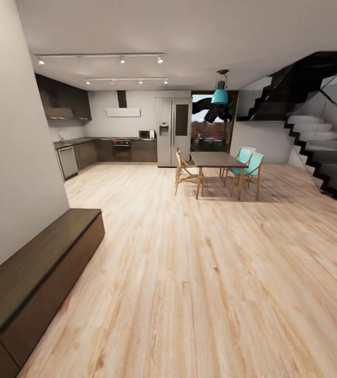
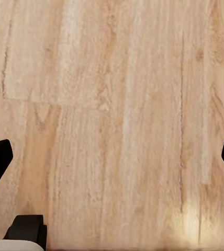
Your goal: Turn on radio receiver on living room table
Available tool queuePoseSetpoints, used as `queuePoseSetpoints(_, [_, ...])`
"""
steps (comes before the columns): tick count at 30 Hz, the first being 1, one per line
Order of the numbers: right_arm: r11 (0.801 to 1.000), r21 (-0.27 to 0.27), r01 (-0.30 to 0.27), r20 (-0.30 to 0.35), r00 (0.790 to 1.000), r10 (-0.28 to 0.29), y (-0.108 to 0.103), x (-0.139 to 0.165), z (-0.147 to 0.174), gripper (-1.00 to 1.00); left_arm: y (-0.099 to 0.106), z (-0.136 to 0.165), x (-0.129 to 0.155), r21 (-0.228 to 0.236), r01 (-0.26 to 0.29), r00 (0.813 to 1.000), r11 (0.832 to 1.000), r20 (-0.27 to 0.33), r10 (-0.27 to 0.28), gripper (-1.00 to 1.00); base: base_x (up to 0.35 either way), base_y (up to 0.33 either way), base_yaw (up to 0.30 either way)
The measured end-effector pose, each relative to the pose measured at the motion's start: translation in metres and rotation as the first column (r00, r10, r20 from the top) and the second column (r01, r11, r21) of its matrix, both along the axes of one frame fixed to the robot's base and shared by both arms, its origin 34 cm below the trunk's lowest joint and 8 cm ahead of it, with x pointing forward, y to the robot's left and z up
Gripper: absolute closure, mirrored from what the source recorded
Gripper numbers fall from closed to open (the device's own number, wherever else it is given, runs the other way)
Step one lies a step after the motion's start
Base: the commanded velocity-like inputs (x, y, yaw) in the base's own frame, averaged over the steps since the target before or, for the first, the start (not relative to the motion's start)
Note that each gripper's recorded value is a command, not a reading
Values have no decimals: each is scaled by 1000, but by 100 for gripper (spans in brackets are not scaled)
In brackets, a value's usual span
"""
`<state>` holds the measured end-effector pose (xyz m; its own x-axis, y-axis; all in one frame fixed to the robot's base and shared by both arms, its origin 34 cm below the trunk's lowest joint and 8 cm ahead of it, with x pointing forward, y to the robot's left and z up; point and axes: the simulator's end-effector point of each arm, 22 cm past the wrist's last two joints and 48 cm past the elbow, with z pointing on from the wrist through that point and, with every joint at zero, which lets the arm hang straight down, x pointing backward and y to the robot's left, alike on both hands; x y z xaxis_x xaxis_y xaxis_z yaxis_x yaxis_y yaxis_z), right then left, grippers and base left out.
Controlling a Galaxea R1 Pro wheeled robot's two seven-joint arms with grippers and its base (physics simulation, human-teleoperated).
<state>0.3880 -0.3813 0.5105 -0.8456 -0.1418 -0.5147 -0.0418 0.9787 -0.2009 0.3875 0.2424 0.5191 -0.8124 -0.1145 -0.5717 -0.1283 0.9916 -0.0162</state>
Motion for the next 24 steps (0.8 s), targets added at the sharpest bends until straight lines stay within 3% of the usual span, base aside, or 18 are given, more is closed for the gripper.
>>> queuePoseSetpoints(24, [1000, 0, -1, 0, 1000, 1, 0, 0, 0, -100, 0, 0, 0, 0, 0, 1000, 1000, 0, 0, -100, 0, 0, -278])
